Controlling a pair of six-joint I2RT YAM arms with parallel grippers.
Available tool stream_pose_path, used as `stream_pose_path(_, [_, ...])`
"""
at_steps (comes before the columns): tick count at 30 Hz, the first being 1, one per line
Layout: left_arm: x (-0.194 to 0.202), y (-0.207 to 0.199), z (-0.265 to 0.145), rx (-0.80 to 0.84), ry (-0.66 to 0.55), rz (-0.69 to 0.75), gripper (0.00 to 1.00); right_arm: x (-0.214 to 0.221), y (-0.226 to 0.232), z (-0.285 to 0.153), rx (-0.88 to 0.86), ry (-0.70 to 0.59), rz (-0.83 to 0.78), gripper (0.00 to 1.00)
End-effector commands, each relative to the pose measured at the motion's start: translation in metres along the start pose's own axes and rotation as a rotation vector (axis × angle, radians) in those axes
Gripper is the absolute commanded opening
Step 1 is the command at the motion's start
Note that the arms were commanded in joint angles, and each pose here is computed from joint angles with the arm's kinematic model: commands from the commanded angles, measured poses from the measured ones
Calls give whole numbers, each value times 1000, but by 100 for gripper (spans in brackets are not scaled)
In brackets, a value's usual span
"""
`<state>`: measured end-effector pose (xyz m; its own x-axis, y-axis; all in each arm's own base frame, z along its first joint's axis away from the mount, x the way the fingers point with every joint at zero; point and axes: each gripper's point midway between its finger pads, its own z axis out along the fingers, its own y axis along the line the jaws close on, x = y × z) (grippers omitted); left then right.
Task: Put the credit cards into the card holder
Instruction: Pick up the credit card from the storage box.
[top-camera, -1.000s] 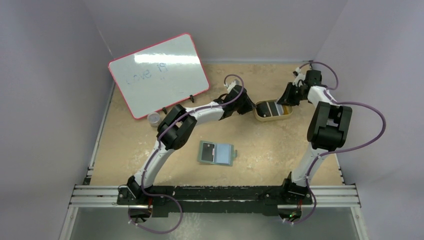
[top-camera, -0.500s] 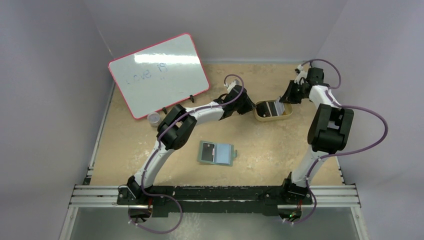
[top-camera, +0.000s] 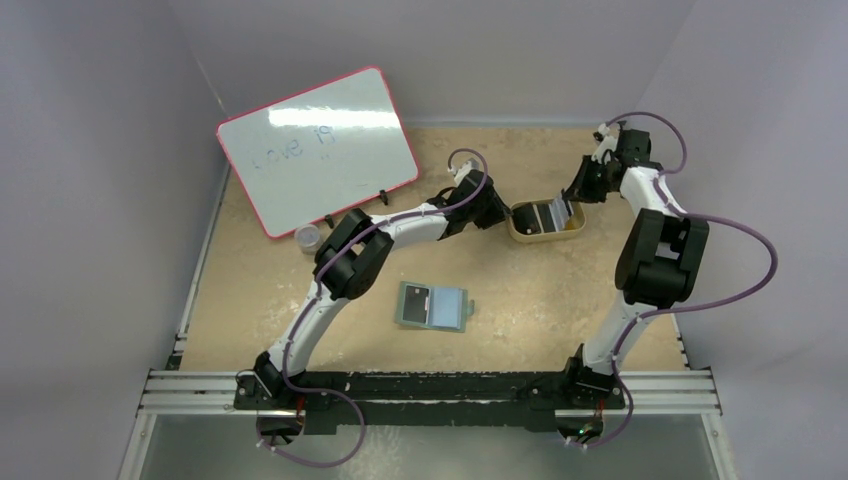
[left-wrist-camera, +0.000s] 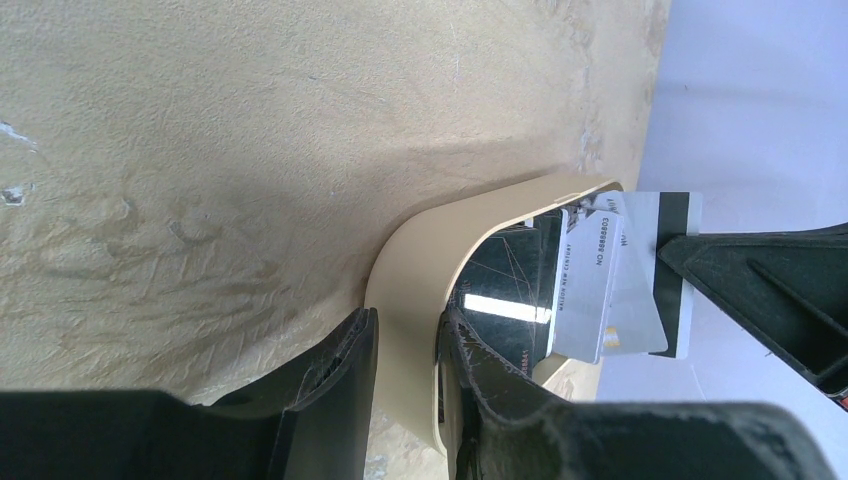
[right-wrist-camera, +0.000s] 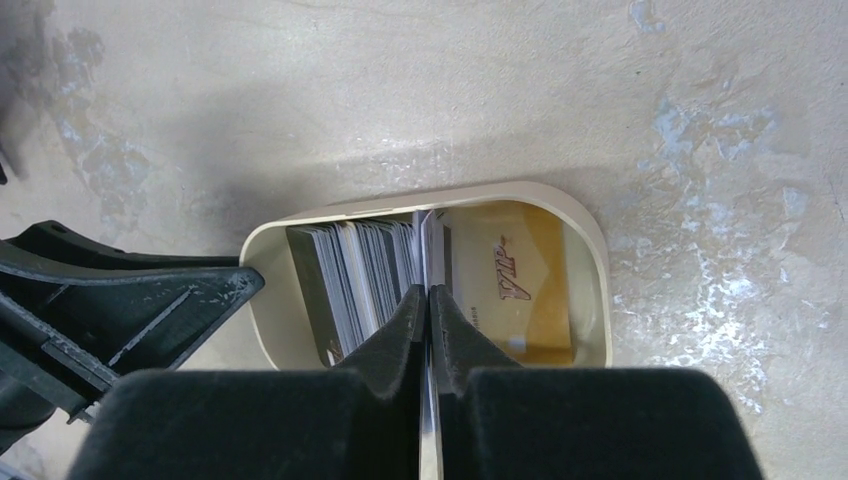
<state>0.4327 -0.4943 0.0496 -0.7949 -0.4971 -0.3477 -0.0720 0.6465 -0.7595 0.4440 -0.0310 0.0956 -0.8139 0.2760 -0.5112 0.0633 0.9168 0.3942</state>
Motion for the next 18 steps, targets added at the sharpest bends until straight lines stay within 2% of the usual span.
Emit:
stream_pose_path(1, [-17, 12, -10, -74, -25, 43, 28, -16, 6, -21, 31, -56, -15, 1])
stream_pose_path(9, [-21, -1, -21, -52, -20, 55, 29, -50, -7, -57, 206, -187, -5, 0])
stream_pose_path(15, [-41, -42, -51, 15, -53, 86, 35, -57, 6, -74, 246, -231, -18, 0])
stream_pose_path(18, [-54, -55, -74, 29, -72, 113, 38, -57, 23, -82, 209, -249, -28, 0])
